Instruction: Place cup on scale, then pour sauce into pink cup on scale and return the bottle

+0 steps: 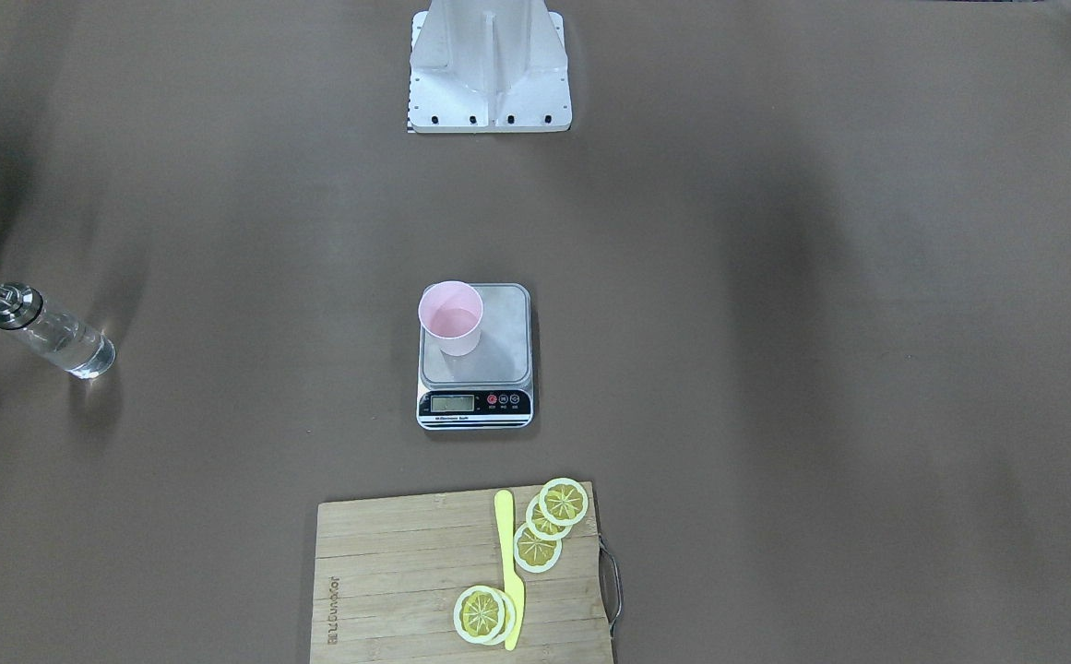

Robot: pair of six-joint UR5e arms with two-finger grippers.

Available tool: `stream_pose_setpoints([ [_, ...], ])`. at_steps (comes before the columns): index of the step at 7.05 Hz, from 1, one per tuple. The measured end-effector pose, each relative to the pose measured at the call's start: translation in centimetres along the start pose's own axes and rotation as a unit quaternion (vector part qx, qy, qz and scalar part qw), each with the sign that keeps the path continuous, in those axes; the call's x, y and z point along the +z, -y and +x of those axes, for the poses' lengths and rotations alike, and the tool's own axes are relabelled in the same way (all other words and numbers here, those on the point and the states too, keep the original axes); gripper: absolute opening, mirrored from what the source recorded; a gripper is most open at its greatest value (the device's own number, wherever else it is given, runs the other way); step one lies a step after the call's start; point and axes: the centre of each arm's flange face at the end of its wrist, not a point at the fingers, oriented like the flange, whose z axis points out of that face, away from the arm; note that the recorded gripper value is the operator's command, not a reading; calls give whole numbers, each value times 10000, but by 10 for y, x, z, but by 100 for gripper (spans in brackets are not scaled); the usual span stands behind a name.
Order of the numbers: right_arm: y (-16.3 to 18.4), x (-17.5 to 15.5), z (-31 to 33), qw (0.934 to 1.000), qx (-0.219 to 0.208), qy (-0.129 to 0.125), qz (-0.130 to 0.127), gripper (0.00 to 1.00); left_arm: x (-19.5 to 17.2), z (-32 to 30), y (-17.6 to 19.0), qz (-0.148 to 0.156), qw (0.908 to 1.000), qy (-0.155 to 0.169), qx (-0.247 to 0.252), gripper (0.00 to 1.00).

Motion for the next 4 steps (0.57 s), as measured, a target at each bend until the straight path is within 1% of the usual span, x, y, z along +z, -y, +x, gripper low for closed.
stream_pose_setpoints([
  [1,6,-12,14,9995,231,-210,15,100,0,0,0,-2,10000,-2,10,97],
  [2,19,-24,29,9976,529,-440,6,100,1,0,0,-5,10000,-6,16,97],
  [3,36,-31,45,9941,868,-642,-58,100,0,0,0,-4,10000,-6,26,97],
  [4,56,-33,60,9882,1266,-840,-185,100,0,0,1,4,10000,-4,42,97],
])
